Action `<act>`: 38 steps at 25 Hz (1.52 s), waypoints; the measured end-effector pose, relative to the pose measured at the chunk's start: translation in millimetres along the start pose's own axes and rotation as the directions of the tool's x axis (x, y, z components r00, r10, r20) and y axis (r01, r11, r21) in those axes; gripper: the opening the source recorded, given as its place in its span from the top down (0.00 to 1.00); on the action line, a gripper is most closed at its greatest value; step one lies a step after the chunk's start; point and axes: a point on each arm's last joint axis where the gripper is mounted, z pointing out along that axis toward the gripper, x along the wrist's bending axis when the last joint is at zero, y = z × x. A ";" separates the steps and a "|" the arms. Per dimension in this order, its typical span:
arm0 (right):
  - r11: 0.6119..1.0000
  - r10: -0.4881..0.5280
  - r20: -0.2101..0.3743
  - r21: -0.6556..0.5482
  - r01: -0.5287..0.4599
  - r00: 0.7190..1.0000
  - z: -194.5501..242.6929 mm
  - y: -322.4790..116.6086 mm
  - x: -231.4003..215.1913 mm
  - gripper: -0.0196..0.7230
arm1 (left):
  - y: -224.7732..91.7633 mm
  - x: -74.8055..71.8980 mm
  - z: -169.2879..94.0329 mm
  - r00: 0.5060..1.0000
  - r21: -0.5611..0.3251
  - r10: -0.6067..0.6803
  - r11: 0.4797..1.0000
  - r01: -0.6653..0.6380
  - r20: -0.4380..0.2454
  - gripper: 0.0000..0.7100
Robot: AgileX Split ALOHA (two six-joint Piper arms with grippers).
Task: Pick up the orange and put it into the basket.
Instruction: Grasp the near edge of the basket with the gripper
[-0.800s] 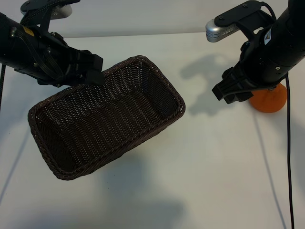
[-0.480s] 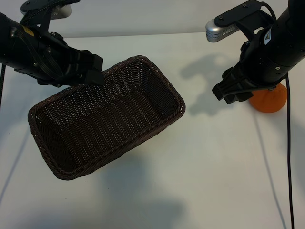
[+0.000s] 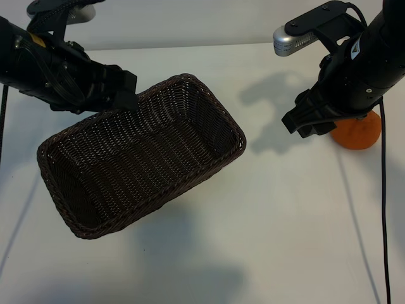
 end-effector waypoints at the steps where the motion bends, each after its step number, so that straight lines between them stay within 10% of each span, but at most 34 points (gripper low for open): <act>1: 1.000 0.000 0.000 0.000 0.000 1.000 0.0 0.0 0.0 0.28 | 0.8 0.1 0.0 1.000 -0.009 0.000 1.000 0.000 -0.001 0.21; 9: 1.000 0.001 0.000 0.000 -0.001 1.000 0.0 0.0 0.0 0.28 | -0.7 2.1 -0.1 0.998 0.007 -0.050 0.999 0.050 -0.024 0.21; 21: 1.000 0.000 0.000 0.004 0.000 1.000 0.0 -0.3 0.0 0.28 | -33.7 22.5 -50.6 0.911 -0.067 -0.257 0.966 0.249 -0.322 0.21; 38: 1.000 0.000 -0.001 0.011 0.000 1.000 0.0 -1.0 0.1 0.28 | -68.9 44.4 6.5 0.848 -0.003 -0.367 0.918 0.396 -0.383 0.21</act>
